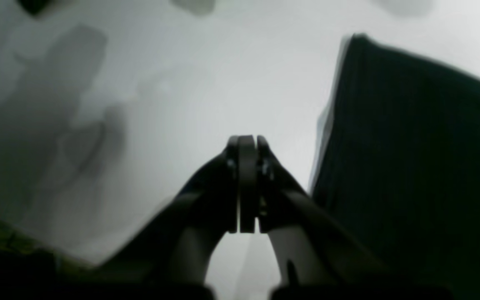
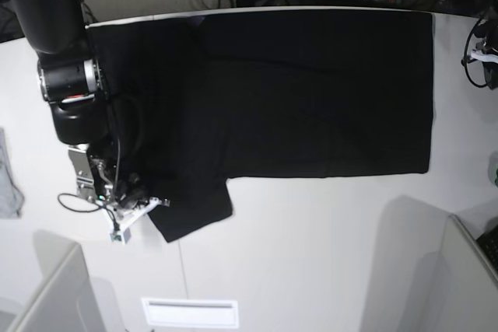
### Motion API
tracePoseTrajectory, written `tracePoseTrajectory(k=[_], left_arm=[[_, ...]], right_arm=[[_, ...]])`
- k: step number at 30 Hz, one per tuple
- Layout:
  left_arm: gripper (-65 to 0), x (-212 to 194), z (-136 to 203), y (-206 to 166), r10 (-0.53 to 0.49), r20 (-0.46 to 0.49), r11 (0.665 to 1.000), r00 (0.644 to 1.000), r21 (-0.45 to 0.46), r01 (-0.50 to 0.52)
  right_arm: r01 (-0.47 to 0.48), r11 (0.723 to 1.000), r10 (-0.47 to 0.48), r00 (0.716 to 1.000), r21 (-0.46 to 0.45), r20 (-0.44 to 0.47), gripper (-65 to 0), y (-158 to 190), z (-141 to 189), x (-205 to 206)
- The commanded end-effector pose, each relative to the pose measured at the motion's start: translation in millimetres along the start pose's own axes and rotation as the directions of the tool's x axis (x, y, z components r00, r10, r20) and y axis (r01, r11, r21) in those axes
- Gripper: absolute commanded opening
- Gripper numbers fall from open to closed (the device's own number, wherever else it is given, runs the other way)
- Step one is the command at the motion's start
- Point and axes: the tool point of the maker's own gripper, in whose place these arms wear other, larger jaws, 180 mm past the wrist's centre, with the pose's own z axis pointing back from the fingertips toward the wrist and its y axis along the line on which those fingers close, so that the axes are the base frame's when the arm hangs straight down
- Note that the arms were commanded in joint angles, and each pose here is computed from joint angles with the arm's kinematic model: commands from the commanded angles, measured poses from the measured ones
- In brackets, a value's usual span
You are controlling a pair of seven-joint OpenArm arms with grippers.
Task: Fold the T-shirt properly
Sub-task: 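Move the right gripper to the sleeve and hem corner and grasp, then move the left gripper to the hem corner and grasp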
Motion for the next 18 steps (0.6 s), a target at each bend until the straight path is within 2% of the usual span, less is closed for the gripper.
tracePoseTrajectory(k=[1, 4, 6, 8, 12, 15, 18], left_arm=[[-48.9, 19, 0, 3, -0.020, 0.050, 1.000, 0.999, -0.001, 0.020], [-30.3, 30, -18, 5, 0.038, 0.082, 0.999, 0.996, -0.010, -0.037], [-22.7, 30, -38, 4, 0.076, 0.068, 0.997, 0.995, -0.029, -0.074], [-20.1, 30, -62, -4, 0.032, 0.020, 0.998, 0.999, -0.048, -0.031], [-20.1, 21, -103, -25, -0.061, -0.071, 0.997, 0.996, -0.058, 0.057], [-20.1, 25, -118, -22, -0.082, -0.093, 0.997, 0.992, -0.018, 0.081], [-20.1, 27, -131, -29, -0.046, -0.095, 0.999, 0.994, -0.021, 0.044]], right_arm=[[-0.008, 1.000, 0.008, 1.000, 0.003, -0.020, -65.0, 1, 2, 3], [-0.009, 1.000, 0.009, 1.000, 0.004, -0.017, -65.0, 1, 2, 4], [-0.017, 1.000, 0.017, 1.000, 0.012, 0.002, -65.0, 5, 4, 12], [-0.028, 0.999, 0.028, 0.999, 0.022, 0.025, -65.0, 11, 7, 20], [-0.039, 0.999, 0.037, 0.998, 0.038, 0.044, -65.0, 18, 9, 23], [-0.041, 0.998, 0.039, 0.998, 0.042, 0.049, -65.0, 20, 10, 25], [-0.041, 0.998, 0.039, 0.998, 0.042, 0.049, -65.0, 20, 10, 25]])
